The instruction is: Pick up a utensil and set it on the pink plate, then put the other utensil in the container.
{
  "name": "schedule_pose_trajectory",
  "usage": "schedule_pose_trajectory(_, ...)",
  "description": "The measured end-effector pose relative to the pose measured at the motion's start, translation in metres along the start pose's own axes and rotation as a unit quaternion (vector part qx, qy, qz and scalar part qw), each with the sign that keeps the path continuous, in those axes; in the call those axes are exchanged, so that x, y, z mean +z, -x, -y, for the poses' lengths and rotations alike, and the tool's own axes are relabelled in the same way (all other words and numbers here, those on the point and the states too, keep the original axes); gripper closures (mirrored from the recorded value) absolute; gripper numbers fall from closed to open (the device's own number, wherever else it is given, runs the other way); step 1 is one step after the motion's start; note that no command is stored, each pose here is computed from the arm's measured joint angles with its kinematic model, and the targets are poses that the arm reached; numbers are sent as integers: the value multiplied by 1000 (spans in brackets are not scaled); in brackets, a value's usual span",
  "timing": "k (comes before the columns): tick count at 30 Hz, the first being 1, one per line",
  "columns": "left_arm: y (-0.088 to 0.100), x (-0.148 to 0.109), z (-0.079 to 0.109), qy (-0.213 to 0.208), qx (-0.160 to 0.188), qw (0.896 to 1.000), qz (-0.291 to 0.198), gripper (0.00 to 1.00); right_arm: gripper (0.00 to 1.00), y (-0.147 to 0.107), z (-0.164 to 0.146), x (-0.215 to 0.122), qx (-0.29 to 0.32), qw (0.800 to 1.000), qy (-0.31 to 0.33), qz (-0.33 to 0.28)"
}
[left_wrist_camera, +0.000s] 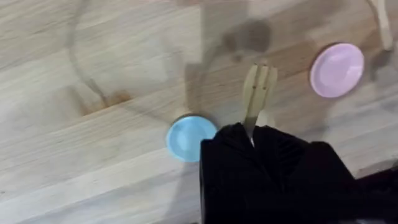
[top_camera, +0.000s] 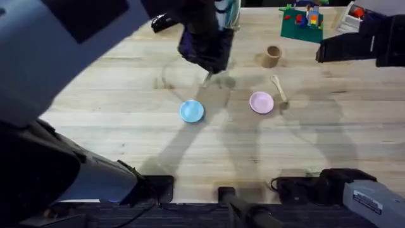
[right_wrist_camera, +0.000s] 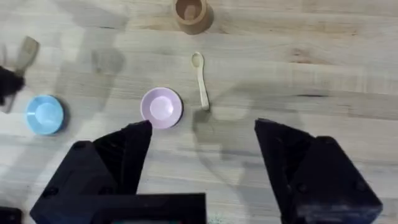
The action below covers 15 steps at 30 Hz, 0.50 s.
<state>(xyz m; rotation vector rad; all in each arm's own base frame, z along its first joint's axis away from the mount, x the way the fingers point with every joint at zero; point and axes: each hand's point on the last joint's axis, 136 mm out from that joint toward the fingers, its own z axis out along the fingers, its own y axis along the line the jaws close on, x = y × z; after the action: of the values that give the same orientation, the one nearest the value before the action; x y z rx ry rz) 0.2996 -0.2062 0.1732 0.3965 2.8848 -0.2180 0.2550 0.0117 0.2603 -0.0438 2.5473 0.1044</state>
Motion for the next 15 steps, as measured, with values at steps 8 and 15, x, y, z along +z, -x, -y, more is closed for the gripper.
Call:
schedule_pose_trajectory(8, 3, 22, 82, -55, 52, 997, 26, 958, 7, 0, 0, 0, 0, 1000, 0, 0)
schedule_pose_trajectory(15, -3, 58, 108, -62, 72, 995, 3, 958, 6, 0, 0, 0, 0, 1000, 0, 0)
